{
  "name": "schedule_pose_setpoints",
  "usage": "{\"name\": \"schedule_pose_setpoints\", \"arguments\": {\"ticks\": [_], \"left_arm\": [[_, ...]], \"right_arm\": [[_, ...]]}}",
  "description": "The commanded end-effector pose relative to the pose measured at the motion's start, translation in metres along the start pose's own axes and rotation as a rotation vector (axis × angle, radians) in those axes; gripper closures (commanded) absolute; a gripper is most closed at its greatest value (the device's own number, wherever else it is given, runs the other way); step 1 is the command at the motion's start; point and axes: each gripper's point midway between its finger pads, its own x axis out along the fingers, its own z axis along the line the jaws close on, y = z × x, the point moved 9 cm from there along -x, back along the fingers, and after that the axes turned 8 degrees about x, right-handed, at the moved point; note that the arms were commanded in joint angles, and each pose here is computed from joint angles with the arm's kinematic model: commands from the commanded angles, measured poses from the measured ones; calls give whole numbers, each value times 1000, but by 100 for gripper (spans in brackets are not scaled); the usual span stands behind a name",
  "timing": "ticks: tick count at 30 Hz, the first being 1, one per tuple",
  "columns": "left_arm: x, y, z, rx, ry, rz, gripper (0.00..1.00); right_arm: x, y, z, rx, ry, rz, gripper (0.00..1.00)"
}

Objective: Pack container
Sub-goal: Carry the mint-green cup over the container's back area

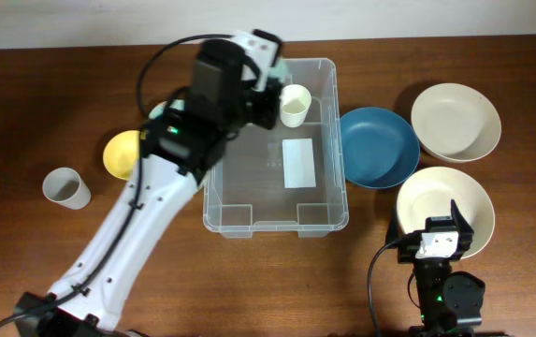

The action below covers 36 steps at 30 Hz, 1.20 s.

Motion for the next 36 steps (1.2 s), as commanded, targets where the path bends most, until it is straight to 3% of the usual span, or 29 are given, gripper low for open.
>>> {"name": "schedule_pose_setpoints", "arguments": {"ticks": [1,18,36], "left_arm": [[-2,-13,-12,85,-96,-53,99],[86,17,-19,173,-59,-18,99],[110,43,-19,237,-44,80,99]], "right_arm": [[0,2,-2,-3,23,6,1],[0,2,-2,-3,23,6,1],[0,2,-2,-3,23,6,1]]}}
